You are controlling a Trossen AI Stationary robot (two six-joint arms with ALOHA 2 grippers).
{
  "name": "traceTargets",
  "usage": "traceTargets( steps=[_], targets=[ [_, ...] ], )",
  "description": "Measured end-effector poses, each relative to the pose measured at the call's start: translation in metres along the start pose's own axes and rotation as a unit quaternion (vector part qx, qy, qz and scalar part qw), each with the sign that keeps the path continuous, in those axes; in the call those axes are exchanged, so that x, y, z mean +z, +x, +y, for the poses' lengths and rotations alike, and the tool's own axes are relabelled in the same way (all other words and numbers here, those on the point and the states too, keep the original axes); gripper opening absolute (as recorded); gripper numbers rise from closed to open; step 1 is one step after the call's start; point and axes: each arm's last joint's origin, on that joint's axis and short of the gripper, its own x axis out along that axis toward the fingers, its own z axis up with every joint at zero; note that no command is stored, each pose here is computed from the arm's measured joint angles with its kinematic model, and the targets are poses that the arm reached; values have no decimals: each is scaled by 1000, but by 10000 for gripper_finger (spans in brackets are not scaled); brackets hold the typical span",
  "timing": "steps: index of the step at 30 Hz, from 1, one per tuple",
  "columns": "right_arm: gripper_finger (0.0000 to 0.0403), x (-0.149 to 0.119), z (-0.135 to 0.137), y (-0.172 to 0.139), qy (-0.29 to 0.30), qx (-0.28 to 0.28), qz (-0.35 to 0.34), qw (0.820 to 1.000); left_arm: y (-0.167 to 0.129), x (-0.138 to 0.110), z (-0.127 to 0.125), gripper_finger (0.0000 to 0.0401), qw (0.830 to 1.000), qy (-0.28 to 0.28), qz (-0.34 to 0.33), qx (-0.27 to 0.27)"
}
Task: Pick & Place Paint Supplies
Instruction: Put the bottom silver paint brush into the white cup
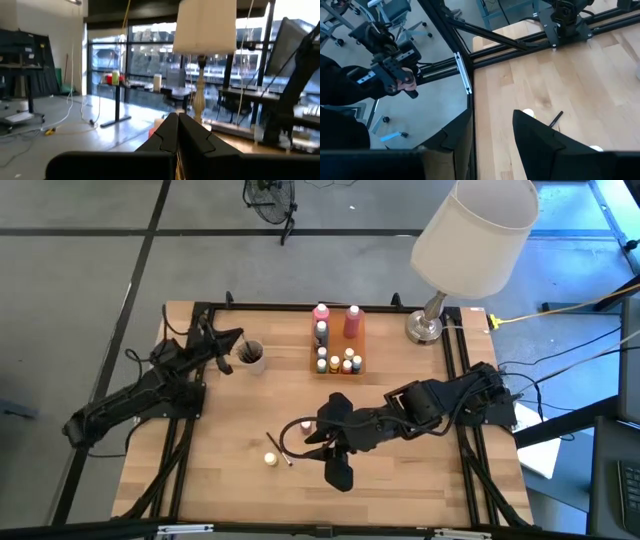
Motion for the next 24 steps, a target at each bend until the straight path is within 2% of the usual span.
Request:
traceTargets(
  steps=[7,11,20,24],
  targets=[
    [144,3,-5,1,3,-4,0,1000,0,-4,3,2,999,40,22,-28],
    [144,5,-9,2,7,4,6,1000,1,-10,4,2,998,39,52,-26],
    [144,9,-15,3,13,13,12,1000,2,-14,5,2,996,53,71,-26],
    [144,9,-15,3,12,13,12,1000,2,-14,4,2,995,46,73,-50]
  ],
)
